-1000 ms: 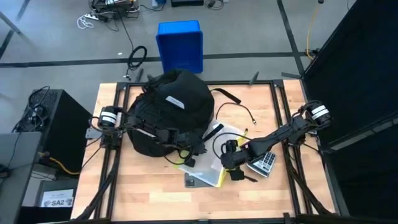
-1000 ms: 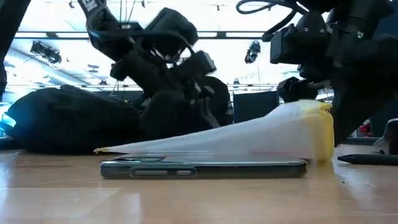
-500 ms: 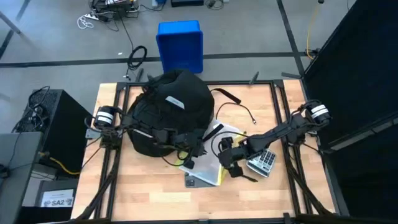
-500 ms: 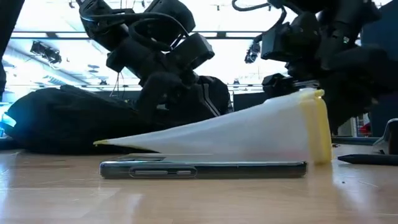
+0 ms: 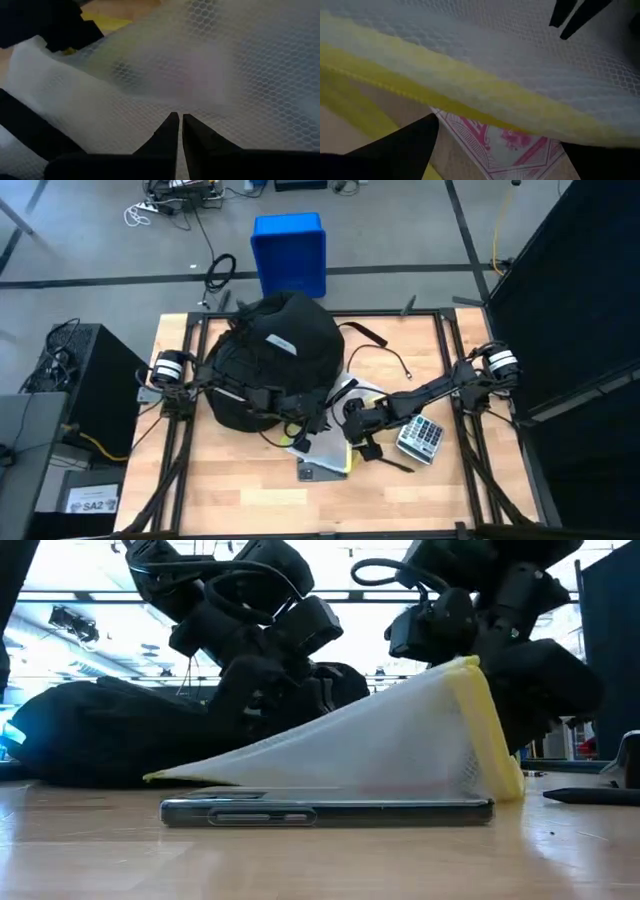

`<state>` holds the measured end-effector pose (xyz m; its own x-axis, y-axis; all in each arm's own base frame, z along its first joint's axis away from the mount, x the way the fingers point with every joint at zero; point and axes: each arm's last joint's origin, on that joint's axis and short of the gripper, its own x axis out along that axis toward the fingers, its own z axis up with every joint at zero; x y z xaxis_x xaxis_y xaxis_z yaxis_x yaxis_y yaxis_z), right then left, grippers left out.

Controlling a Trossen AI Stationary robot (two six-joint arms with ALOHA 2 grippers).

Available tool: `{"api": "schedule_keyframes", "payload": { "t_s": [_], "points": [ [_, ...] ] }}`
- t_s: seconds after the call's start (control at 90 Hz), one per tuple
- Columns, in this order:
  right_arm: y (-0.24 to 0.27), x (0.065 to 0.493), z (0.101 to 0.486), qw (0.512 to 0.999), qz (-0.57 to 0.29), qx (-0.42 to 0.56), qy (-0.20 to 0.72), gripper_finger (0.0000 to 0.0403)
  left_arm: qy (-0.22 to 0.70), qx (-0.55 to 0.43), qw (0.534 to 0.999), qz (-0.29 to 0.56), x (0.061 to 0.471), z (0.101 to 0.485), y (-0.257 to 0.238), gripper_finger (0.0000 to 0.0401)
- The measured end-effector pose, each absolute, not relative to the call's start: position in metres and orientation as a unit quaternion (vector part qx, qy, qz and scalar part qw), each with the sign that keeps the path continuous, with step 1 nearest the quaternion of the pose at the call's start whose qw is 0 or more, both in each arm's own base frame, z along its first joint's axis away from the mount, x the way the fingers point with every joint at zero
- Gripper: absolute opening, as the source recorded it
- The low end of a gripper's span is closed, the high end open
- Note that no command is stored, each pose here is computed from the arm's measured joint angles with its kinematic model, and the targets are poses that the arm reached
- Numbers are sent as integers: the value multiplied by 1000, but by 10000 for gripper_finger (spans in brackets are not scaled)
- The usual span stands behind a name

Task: Unpack backpack
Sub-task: Remove the game card from the zip bag

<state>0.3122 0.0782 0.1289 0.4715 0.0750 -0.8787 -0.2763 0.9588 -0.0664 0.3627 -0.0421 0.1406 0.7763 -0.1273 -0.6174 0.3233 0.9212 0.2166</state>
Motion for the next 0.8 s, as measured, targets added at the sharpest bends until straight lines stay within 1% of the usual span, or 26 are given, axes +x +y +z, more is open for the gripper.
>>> {"api": "schedule_keyframes", "payload": {
  "t_s": [0.1, 0.3, 0.411, 0.522, 0.633, 0.733, 0.8],
  "points": [
    [78, 313, 129, 852, 96, -88, 506, 368, 315, 157, 928, -122, 362, 140, -42, 0],
    [78, 311, 130, 854, 46, -17, 518, 354, 321, 157, 926, -122, 362, 139, -42, 0],
    [79, 312, 131, 856, 10, 21, 517, 352, 320, 157, 926, -122, 362, 139, -42, 0],
    [81, 318, 138, 856, 0, 42, 515, 357, 320, 157, 926, -122, 362, 139, -42, 0],
    [91, 327, 151, 859, 26, 16, 510, 367, 322, 157, 926, -122, 361, 139, -42, 0],
    [100, 332, 164, 863, 48, -43, 500, 376, 328, 157, 924, -123, 361, 138, -42, 0],
    [102, 331, 166, 858, 55, -82, 504, 382, 333, 157, 922, -124, 360, 137, -42, 0]
  ]
}}
